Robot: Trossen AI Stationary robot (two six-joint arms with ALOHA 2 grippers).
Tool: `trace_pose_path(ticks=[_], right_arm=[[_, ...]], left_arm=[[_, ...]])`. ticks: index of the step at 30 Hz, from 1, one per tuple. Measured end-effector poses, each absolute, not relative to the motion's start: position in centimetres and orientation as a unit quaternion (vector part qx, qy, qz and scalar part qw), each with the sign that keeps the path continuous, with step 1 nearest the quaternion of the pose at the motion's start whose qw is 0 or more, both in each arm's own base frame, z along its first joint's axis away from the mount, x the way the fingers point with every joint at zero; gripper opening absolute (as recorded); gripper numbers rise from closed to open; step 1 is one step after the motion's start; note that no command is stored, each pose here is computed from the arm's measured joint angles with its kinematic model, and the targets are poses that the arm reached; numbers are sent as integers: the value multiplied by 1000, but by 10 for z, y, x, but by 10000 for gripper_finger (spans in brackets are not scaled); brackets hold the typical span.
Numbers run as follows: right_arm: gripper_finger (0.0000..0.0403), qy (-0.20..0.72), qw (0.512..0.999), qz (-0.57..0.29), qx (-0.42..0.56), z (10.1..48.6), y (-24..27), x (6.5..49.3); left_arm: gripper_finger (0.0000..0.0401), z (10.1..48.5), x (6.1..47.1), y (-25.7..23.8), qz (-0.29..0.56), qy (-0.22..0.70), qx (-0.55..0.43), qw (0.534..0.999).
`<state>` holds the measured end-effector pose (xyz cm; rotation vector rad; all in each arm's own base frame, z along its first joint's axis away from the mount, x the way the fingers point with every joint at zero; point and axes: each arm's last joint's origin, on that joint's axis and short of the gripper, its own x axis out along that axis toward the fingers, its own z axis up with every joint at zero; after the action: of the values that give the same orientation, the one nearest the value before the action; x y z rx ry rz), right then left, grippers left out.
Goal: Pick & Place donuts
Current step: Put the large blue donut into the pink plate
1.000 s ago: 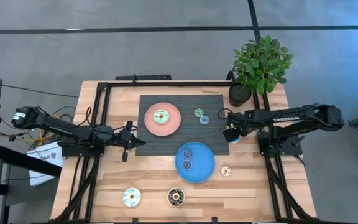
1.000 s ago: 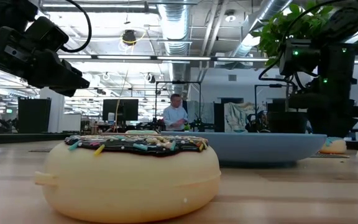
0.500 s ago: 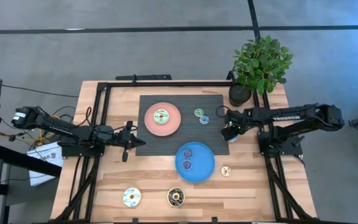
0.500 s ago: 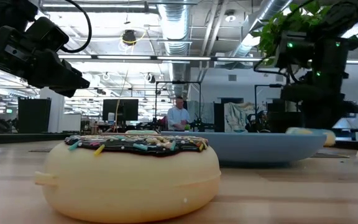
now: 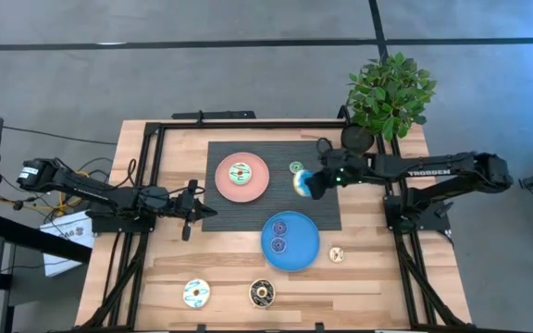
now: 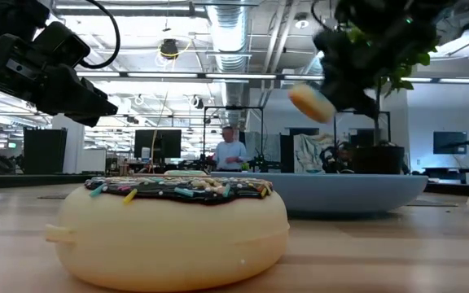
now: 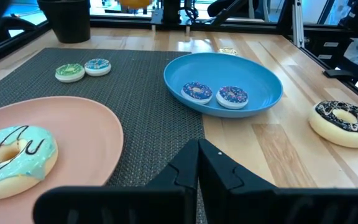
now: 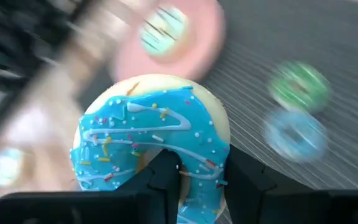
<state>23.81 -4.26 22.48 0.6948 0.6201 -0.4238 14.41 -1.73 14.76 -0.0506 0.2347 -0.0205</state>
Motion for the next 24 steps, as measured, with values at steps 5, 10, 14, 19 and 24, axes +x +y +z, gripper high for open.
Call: trace_pose_path(ticks=[5,10,14,19,24], right_arm=[[92,251,894,-173,329,241,-39,267],[92,278,895,-166,306,251,-42,310],[92,353,877,-178,274,252,-50,350],[92,445,840,-187,250,245,-68,397],[92,509,799,-197,252,234,-89,429]], left_arm=[[0,148,144,-17,-10,117,-24,993],[0,147,144,-17,-9,117,-17,993],[0,147,144,-17,-9,117,-17,993],[0,148,144,-17,-10,117,-17,993],[0,147,144,-18,-16,119,-17,993]])
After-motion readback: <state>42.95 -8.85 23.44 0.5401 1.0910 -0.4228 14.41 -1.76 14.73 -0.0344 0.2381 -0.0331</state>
